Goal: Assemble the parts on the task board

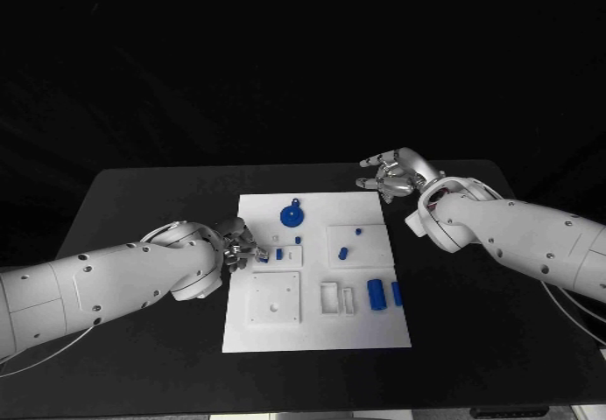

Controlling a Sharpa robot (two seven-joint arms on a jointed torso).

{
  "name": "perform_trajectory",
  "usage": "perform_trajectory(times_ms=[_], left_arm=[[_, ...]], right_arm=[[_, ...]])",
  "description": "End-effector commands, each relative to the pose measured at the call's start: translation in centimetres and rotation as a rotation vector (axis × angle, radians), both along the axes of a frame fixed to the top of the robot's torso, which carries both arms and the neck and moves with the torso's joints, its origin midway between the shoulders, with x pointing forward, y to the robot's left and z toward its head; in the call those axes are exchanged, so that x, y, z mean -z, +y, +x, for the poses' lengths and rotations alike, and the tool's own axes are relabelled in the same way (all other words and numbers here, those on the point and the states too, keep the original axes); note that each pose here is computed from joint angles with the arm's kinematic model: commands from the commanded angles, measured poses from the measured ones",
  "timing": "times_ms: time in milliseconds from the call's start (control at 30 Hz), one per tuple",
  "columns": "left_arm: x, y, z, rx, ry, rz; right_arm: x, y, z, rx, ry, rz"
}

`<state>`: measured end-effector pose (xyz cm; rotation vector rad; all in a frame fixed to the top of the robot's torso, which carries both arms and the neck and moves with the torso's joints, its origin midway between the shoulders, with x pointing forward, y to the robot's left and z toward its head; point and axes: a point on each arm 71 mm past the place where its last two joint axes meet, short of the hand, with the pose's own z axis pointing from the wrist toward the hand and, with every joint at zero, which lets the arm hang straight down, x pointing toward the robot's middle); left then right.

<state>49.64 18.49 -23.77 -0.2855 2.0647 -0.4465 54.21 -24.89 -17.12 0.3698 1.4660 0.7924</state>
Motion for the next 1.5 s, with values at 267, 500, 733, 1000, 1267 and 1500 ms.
perform_trajectory(times_ms=[267, 500, 733, 1000, 1267, 1500], left_arm=[[1.37, -0.2, -0.72, 0.026, 0.073, 0.049], [1.18, 0.1, -0.53, 0.006, 0.04, 0.046], [0.82, 0.5, -0.33, -0.037, -0.009, 0.014], [0.53, 1.1, -0.26, -0.093, -0.044, -0.026], [0.49, 1.5, -0.25, -0.119, -0.048, -0.033], [0.67, 1.4, -0.32, -0.109, -0.023, -0.023]], right_arm=[[0.1, 0.2, 0.0, -0.019, 0.003, -0.001], [0.1, 0.2, 0.0, -0.019, 0.003, -0.001], [0.1, 0.2, 0.0, -0.019, 0.003, -0.001], [0.1, 0.1, -0.1, -0.018, 0.003, -0.001], [0.1, 0.1, -0.1, -0.017, 0.003, -0.001], [0.1, 0.0, -0.1, -0.017, 0.004, -0.002]])
